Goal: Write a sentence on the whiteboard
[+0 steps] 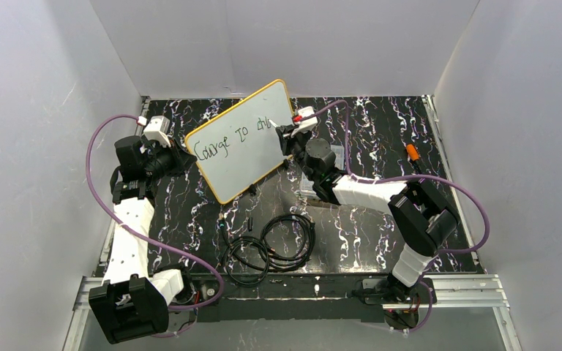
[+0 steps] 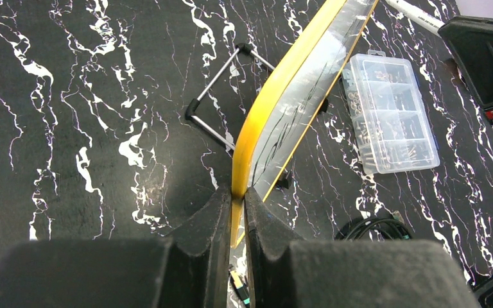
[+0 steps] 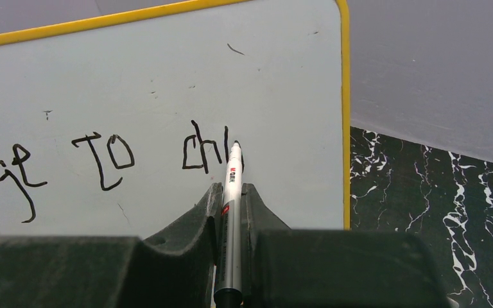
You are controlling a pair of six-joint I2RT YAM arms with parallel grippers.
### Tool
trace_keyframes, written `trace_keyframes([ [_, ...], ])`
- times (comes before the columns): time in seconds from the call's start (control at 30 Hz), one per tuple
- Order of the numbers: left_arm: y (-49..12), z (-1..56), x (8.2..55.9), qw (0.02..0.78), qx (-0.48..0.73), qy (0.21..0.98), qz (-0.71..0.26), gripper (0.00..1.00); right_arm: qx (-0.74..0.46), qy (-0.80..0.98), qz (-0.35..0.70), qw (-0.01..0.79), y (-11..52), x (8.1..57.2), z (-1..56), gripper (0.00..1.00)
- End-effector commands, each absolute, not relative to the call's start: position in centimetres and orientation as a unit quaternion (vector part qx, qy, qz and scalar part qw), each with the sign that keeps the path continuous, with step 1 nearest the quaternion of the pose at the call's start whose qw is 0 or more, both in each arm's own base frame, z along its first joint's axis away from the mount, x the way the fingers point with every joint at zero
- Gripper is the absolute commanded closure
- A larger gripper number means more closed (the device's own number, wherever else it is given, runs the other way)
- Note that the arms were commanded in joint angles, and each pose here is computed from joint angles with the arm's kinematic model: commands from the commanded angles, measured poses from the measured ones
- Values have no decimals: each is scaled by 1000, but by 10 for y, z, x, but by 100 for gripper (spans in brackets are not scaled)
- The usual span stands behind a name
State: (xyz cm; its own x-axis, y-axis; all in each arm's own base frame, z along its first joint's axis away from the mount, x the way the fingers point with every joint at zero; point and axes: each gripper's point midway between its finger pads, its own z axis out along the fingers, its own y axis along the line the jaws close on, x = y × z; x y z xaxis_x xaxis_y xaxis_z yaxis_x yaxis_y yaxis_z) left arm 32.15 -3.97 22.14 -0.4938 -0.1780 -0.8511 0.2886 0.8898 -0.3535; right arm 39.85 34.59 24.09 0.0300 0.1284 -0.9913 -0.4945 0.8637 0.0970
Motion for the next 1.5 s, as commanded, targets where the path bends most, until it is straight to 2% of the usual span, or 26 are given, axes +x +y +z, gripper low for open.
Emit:
trace_keyframes([
  [0.0, -44, 224, 318, 501, 38, 831, -239, 100, -134, 625, 239, 731, 352, 402, 277, 99],
  [0.8, -44, 225, 318, 502, 39, 830, -238, 100, -114, 669, 203, 706, 335, 403, 229, 99],
  [1.2, -43, 225, 318, 502, 37, 831, -238, 100, -106, 664, 190, 715, 324, 408, 242, 99],
  [1.47, -44, 225, 319, 501, 36, 831, -240, 100, -107, 646, 208, 727, 317, 403, 271, 99],
])
